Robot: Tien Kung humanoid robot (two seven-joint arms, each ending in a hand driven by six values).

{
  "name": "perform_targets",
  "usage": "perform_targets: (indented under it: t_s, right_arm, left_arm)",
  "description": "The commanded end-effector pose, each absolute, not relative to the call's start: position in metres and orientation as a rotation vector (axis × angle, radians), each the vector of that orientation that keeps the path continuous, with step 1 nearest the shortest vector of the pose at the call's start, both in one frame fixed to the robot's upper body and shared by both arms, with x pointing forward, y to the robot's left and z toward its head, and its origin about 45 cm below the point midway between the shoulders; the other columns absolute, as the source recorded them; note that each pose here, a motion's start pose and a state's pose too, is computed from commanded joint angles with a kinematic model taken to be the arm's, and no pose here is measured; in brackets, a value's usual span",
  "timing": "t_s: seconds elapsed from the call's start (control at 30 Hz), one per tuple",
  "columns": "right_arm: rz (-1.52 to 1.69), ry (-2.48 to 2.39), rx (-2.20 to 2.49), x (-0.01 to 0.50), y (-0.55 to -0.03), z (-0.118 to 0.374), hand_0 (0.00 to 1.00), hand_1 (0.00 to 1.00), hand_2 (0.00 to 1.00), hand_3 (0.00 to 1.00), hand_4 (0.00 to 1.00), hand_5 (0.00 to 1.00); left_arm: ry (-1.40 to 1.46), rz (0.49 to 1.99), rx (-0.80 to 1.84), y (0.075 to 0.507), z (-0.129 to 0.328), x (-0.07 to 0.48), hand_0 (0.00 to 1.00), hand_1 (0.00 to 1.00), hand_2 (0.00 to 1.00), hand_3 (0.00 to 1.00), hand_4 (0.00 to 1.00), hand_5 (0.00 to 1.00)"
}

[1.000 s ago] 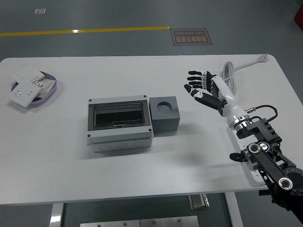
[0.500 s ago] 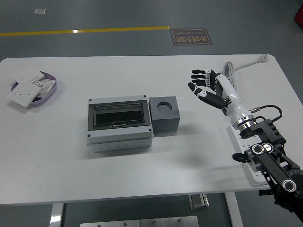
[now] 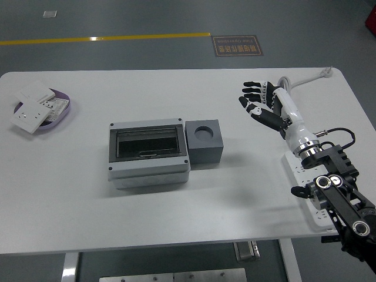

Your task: Pick up the cylinder from the cube,place it in the box,flap close box

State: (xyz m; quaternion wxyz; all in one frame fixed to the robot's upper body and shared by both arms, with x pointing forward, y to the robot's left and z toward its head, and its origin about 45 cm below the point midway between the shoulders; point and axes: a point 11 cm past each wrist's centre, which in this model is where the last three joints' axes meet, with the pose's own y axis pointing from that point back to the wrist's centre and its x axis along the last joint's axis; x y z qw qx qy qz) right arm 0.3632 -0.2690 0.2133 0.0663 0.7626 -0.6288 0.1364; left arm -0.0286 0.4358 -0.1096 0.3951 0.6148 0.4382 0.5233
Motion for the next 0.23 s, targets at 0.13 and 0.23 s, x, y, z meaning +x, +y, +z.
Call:
perform_targets:
  t_s: [0.13, 0.23]
  right_arm:
    - [0.416, -1.917, 2.287, 0.3635, -0.2734, 0.2153, 0.749, 0.682, 0.677, 0.684, 0.768, 0.3]
    - [0.419, -1.93, 2.275, 0.3639, -0.277, 0.2164, 0.749, 0.682, 0.677, 0.684, 0.768, 0.3]
  left_arm:
    - [1.107, 1.331, 1.555, 0.436, -0.1096, -0.0261, 0.605, 0.586, 0.592, 0.584, 0.644, 0.205]
    - [1.101, 1.331, 1.549, 0.4351, -0.1099, -0.0229, 0.605, 0.586, 0.592, 0.584, 0.644, 0.205]
